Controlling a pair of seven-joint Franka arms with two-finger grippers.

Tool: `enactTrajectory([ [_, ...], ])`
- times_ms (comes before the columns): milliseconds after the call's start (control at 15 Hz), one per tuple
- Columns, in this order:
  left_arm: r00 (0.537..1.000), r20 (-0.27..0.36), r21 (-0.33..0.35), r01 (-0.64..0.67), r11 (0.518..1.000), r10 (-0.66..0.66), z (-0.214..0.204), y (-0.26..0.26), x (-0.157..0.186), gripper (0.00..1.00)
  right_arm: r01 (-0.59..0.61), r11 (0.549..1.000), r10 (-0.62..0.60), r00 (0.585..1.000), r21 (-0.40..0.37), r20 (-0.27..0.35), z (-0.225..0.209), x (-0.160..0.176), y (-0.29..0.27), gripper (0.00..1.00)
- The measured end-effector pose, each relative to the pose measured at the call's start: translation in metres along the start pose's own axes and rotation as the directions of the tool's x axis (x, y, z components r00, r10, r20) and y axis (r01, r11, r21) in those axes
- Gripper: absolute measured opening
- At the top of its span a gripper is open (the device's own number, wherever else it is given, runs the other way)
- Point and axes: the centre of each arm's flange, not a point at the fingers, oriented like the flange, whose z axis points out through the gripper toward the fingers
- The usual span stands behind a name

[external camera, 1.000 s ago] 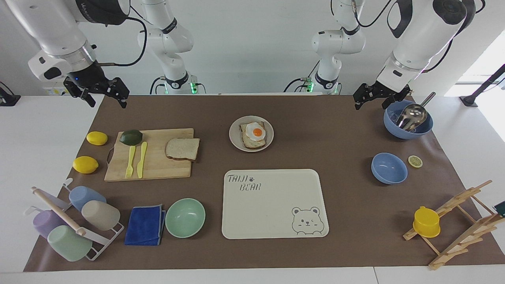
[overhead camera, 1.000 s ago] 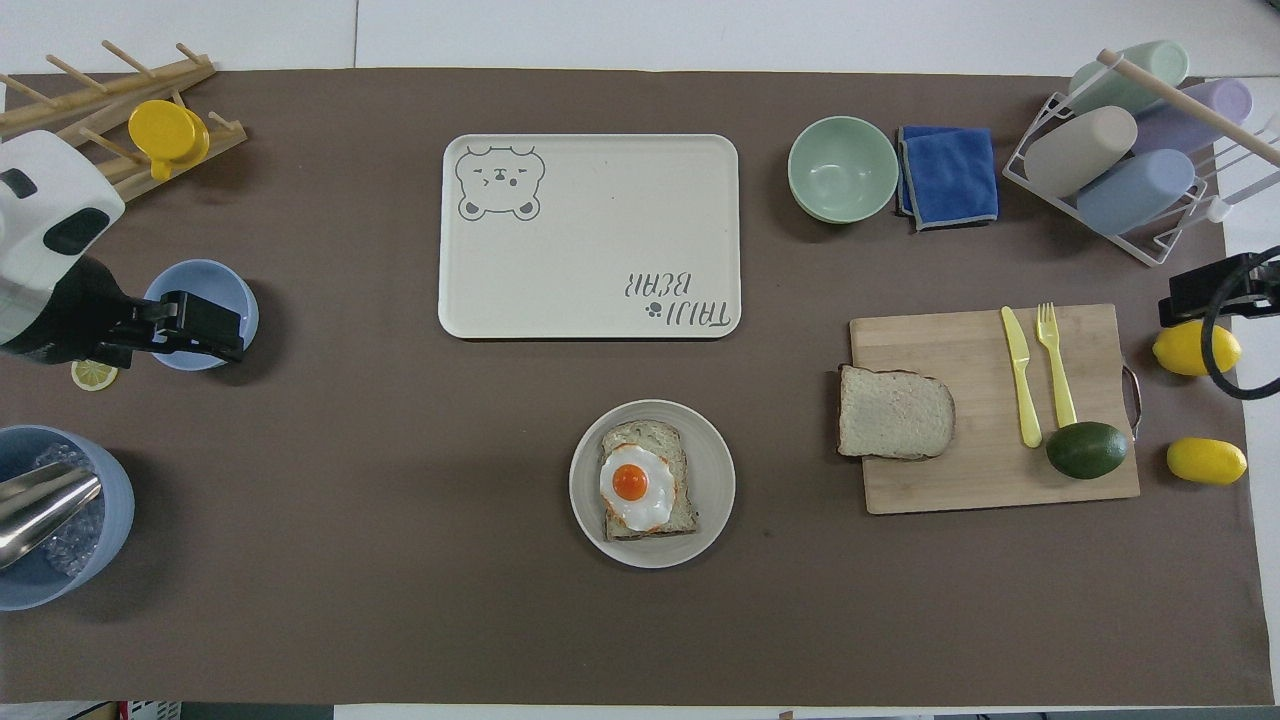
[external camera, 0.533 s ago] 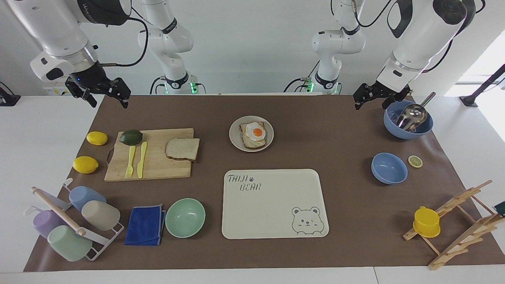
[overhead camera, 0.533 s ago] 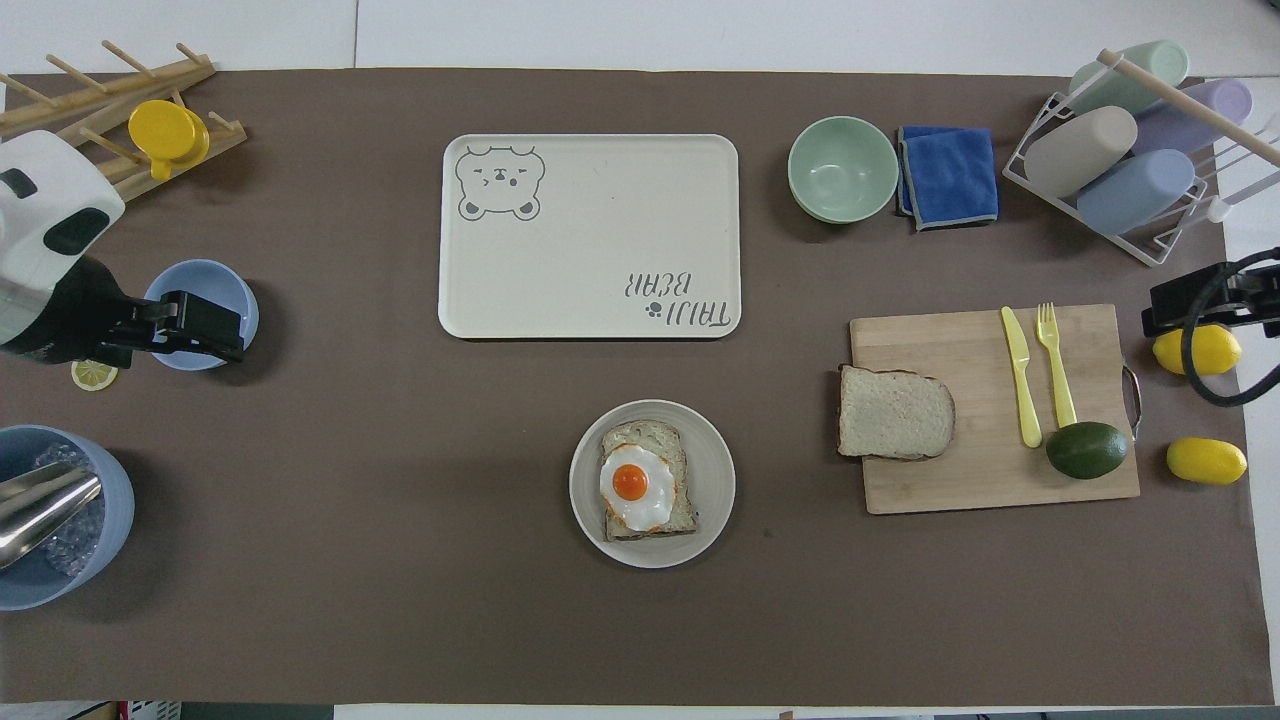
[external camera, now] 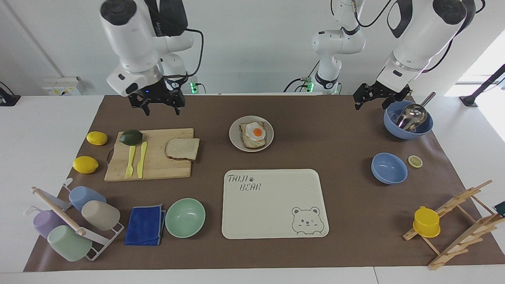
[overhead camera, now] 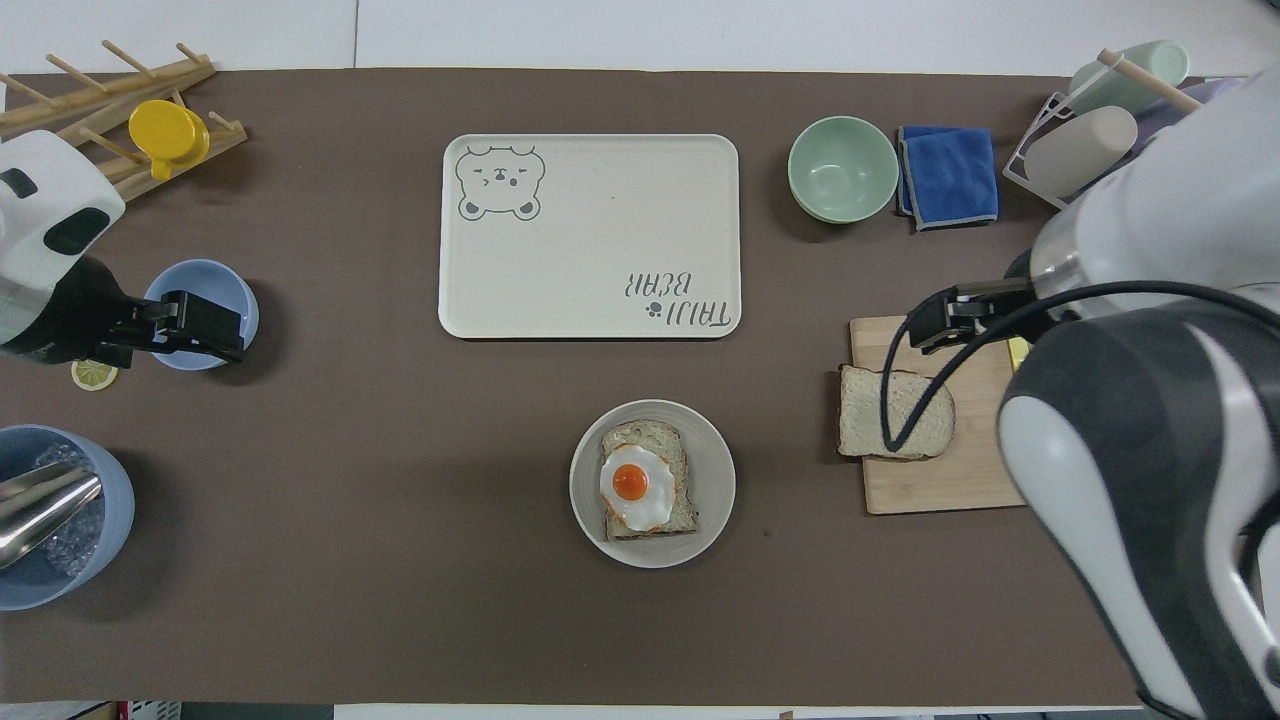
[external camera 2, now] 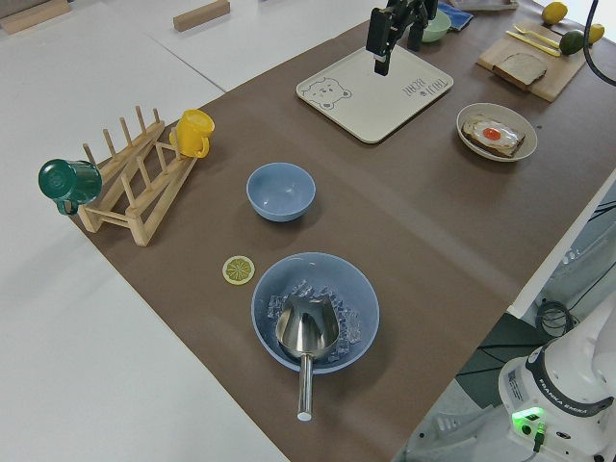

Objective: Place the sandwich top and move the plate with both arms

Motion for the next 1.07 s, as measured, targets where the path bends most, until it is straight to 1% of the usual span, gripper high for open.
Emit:
enactTrajectory([
  [200, 1.0, 0.0, 0.0, 0.0, 1.0, 0.0, 0.0, 0.0, 0.0, 1.0, 0.02, 0.998, -0.019, 0.999, -0.051, 0.031, 0.085, 0.018, -0.017, 1.0],
  [333, 1.0, 0.0, 0.0, 0.0, 1.0, 0.0, 0.0, 0.0, 0.0, 1.0, 0.029, 0.993, -0.024, 0.999, -0.113, 0.047, 0.13, 0.013, -0.027, 1.0],
  [533, 1.0, 0.0, 0.0, 0.0, 1.0, 0.0, 0.0, 0.0, 0.0, 1.0, 0.048, 0.979, -0.04, 0.998, -0.198, 0.041, 0.154, -0.007, -0.064, 1.0],
  [667, 1.0, 0.0, 0.0, 0.0, 1.0, 0.0, 0.0, 0.0, 0.0, 1.0, 0.066, 0.966, -0.056, 0.997, -0.251, 0.045, 0.167, -0.015, -0.072, 1.0],
  [800, 1.0, 0.0, 0.0, 0.0, 1.0, 0.0, 0.0, 0.0, 0.0, 1.0, 0.078, 0.96, -0.065, 0.996, -0.268, 0.057, 0.187, -0.017, -0.068, 1.0],
  [1067, 1.0, 0.0, 0.0, 0.0, 1.0, 0.0, 0.0, 0.0, 0.0, 1.0, 0.097, 0.955, -0.069, 0.992, -0.281, 0.108, 0.227, -0.023, -0.065, 1.0],
])
